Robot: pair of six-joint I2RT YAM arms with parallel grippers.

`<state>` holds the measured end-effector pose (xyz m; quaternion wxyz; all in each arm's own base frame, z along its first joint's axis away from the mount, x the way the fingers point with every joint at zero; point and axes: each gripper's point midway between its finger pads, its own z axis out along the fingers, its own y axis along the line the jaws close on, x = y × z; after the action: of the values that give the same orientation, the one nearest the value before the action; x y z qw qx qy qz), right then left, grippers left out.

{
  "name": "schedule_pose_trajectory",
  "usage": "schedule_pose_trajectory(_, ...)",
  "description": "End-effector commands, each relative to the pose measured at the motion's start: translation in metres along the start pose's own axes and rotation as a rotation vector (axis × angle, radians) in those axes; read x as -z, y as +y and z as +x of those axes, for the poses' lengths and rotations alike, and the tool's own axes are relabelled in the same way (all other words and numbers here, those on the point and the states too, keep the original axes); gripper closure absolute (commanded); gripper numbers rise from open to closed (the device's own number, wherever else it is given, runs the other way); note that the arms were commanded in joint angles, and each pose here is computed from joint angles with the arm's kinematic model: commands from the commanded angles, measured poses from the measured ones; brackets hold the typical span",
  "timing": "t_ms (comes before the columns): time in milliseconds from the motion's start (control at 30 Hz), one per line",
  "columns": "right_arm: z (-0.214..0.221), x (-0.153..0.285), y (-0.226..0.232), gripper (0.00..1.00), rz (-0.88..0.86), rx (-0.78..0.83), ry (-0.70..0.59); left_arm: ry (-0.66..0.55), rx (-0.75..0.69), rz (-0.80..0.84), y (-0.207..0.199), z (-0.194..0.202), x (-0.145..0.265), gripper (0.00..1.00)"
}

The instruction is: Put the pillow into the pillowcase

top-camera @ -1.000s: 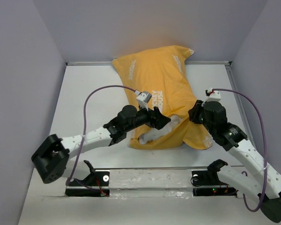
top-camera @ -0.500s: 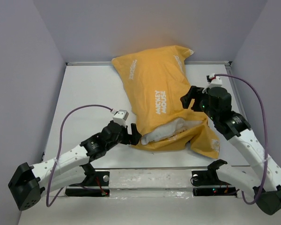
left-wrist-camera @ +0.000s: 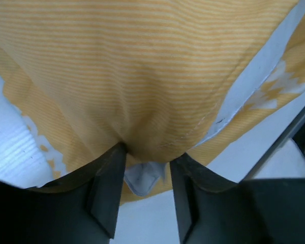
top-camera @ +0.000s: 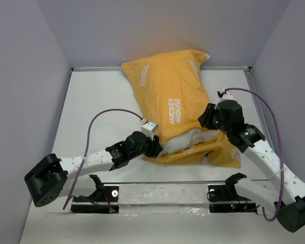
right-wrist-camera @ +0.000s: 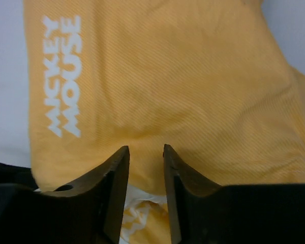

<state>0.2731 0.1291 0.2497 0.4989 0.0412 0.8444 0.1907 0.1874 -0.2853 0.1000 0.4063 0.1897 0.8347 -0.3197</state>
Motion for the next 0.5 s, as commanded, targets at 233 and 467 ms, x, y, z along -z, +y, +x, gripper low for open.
schedule_pose_trajectory(233, 0.052, -0.105, 0.047, 0.82, -0.210, -0.024, 0.261, -0.077, 0.003, 0.184, -0.050, -0.015, -0.007, 1.00)
schedule_pose_trajectory(467, 0.029, -0.161, 0.187, 0.87, -0.601, 0.080, 0.332, -0.084, 0.075, 0.316, -0.115, 0.008, 0.007, 1.00)
